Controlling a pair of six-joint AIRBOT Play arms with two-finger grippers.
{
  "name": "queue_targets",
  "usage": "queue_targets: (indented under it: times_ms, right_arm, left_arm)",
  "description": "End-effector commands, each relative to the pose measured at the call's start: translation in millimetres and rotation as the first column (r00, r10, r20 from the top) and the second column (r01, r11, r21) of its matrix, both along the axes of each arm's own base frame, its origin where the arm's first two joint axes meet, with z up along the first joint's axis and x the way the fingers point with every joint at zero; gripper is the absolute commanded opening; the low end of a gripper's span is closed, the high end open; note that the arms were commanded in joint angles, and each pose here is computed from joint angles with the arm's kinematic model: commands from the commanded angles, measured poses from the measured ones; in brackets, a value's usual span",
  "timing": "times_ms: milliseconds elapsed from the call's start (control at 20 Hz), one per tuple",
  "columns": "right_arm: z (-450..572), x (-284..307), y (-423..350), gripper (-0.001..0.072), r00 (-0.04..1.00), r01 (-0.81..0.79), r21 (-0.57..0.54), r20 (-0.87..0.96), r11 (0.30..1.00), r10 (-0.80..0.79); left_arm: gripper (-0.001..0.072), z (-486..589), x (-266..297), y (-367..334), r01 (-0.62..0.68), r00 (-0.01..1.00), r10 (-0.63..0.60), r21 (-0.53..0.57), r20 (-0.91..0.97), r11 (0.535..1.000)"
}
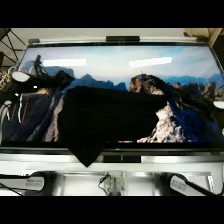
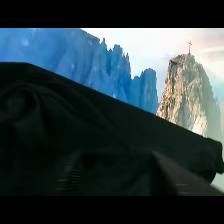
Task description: Fold the shirts.
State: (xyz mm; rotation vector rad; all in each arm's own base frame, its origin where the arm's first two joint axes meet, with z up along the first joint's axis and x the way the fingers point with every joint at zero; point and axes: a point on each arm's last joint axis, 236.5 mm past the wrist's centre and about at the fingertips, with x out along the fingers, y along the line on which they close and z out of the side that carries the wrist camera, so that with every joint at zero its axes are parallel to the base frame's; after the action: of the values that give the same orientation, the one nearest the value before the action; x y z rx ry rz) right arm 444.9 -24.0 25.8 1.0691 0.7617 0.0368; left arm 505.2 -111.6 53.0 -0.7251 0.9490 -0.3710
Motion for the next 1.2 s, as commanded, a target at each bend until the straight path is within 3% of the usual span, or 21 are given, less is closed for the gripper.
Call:
queue_targets:
  times_ms: [0, 100, 200, 250, 300, 450, 700, 900, 1050, 1100, 1150]
  right_arm:
    - [32, -38, 14, 0.0460, 0.967, -0.253, -0.130, -0.025, 0.959, 0.252]
    - [-7, -102, 4, 0.0460, 0.885, -0.419, -0.241, -0.323, 0.875, 0.335]
    - [-45, -162, 4, 0.0462, 0.747, -0.560, -0.206, -0.546, 0.803, 0.381]
    - [-59, -182, 17, 0.0473, 0.702, -0.589, -0.132, -0.572, 0.797, 0.424]
    - [-69, -193, 32, 0.0597, 0.686, -0.591, -0.069, -0.567, 0.804, 0.456]
    - [-88, -206, 64, 0.0610, 0.698, -0.549, 0.053, -0.520, 0.834, 0.493]
    - [-95, -211, 73, 0.0610, 0.681, -0.569, 0.057, -0.526, 0.820, 0.509]
    - [-99, -202, 88, 0.0610, 0.680, -0.602, 0.010, -0.518, 0.799, 0.519]
    - [-105, -192, 93, 0.0610, 0.694, -0.611, -0.061, -0.521, 0.789, 0.497]
    - [-109, -187, 89, 0.0610, 0.711, -0.589, -0.092, -0.531, 0.803, 0.461]
    - [-112, -182, 85, 0.0610, 0.725, -0.565, -0.108, -0.538, 0.818, 0.430]
  left_arm:
    - [0.0373, -5, -67, 73, 0.099, 0.951, -0.066, 0.097, -0.301, 0.990]
    - [0.0406, -26, -145, 129, 0.148, 0.829, 0.005, 0.228, -0.559, 0.962]
    - [0.0406, -44, -216, 131, 0.193, 0.735, 0.017, 0.234, -0.677, 0.953]
    - [0.0405, -58, -235, 122, 0.168, 0.740, 0.034, 0.234, -0.671, 0.958]
    - [0.0405, -76, -252, 106, 0.131, 0.752, 0.039, 0.208, -0.658, 0.969]
    - [0.0404, -120, -292, 69, 0.069, 0.764, 0.027, 0.123, -0.644, 0.990]
    - [0.0398, -153, -313, 54, 0.068, 0.755, 0.015, 0.101, -0.656, 0.993]
    - [0.0368, -156, -283, 47, 0.002, 0.819, 0.067, 0.120, -0.569, 0.993]
    - [0.0163, -155, -260, 50, -0.059, 0.857, 0.122, 0.140, -0.501, 0.988]
    - [0.0036, -155, -258, 50, -0.061, 0.860, 0.125, 0.144, -0.495, 0.988]
    - [0.0035, -155, -257, 51, -0.061, 0.861, 0.126, 0.145, -0.492, 0.988]
